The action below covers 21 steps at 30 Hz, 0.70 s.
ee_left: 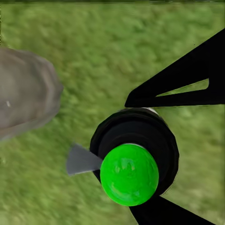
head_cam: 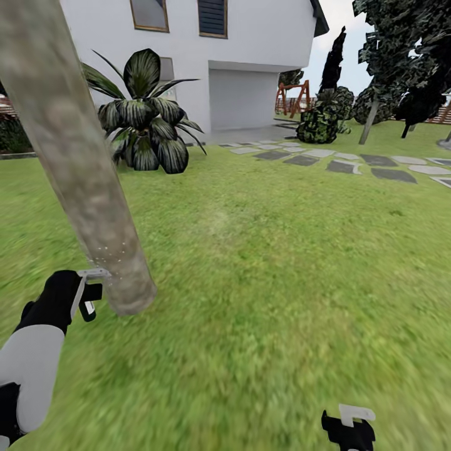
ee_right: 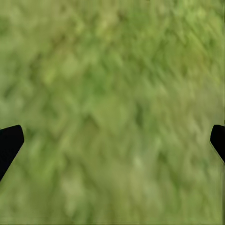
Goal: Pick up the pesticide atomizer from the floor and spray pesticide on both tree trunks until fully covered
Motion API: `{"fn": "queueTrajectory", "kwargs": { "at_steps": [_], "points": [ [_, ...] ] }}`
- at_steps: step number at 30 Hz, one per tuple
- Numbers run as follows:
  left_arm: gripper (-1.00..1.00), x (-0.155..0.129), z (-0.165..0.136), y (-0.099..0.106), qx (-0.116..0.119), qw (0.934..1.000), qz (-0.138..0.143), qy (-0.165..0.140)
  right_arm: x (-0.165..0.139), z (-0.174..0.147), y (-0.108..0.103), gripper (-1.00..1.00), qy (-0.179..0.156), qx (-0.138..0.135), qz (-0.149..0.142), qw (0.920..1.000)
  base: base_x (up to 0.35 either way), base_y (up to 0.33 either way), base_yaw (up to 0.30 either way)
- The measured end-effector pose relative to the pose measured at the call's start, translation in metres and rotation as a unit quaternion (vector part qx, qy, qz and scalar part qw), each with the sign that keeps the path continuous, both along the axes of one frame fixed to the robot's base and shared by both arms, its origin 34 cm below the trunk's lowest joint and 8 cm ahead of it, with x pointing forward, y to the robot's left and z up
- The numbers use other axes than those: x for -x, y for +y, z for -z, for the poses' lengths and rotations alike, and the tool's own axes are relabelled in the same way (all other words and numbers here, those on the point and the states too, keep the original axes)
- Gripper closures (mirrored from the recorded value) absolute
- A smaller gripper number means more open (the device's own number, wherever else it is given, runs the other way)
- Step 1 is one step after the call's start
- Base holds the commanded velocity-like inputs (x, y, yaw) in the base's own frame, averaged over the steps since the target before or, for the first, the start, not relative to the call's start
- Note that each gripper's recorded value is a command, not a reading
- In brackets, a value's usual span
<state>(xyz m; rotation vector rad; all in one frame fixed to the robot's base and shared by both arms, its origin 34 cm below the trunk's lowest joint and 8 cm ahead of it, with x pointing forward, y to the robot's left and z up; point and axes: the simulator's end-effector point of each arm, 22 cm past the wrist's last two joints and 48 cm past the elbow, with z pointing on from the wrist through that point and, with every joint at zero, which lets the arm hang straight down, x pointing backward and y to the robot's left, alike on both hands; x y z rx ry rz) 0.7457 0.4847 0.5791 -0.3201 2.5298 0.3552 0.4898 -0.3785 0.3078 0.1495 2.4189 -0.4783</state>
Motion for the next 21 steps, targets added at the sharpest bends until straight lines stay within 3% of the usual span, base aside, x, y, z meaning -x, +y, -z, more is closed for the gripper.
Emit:
{"fn": "queueTrajectory", "kwargs": {
  "at_steps": [12,21],
  "points": [
    [1.00,0.0019,0.0017,0.0015,-0.001,1.0000,0.000,0.002,-0.0004,-0.0001,0.0000,-1.00,0.000,0.000,0.000,1.0000,0.175,-0.229,0.008],
    [1.00,0.0025,0.0012,0.0036,-0.002,1.0000,-0.002,0.002,-0.0003,0.0002,0.0012,-1.00,0.000,-0.001,0.000,1.0000,0.152,-0.239,0.234]
  ]
}}
